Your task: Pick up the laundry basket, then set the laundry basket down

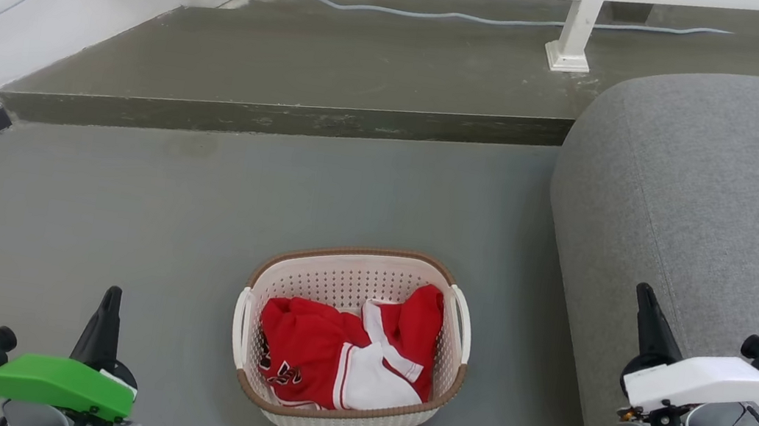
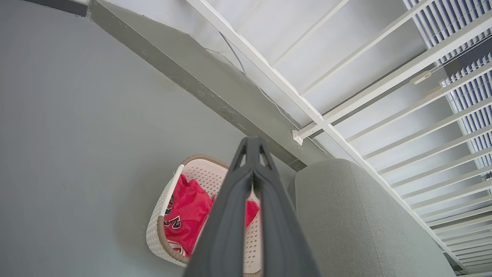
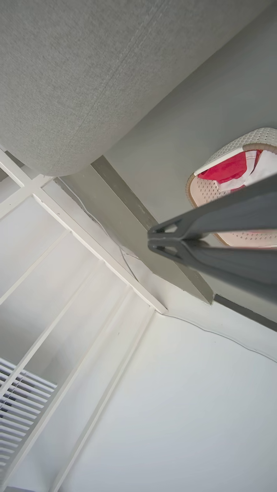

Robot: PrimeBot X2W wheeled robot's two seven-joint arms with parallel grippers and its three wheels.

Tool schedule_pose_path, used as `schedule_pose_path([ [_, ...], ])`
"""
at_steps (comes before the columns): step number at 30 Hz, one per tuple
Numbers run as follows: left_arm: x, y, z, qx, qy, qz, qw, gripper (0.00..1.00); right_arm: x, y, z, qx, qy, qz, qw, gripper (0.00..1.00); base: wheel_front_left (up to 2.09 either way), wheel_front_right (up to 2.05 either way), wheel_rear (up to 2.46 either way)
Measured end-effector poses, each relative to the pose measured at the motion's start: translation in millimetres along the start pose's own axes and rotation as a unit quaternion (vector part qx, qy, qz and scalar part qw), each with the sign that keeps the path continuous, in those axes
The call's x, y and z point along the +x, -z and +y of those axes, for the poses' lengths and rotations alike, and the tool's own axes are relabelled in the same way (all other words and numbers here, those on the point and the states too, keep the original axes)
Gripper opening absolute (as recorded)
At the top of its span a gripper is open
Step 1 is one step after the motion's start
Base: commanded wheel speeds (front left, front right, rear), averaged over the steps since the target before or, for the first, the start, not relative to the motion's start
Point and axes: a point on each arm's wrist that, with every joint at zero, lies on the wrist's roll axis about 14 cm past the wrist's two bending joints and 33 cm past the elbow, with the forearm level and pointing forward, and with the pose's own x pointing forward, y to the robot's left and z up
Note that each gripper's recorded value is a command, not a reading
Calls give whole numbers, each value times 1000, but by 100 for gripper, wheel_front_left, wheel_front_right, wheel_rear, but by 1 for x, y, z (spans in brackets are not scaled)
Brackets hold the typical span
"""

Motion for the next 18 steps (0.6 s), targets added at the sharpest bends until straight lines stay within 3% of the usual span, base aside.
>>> schedule_pose_path([
  [18,-3,-9,8,-99,-14,-4,995,0,2,-9,-4,115,3,-3,993,0,0,0,0],
])
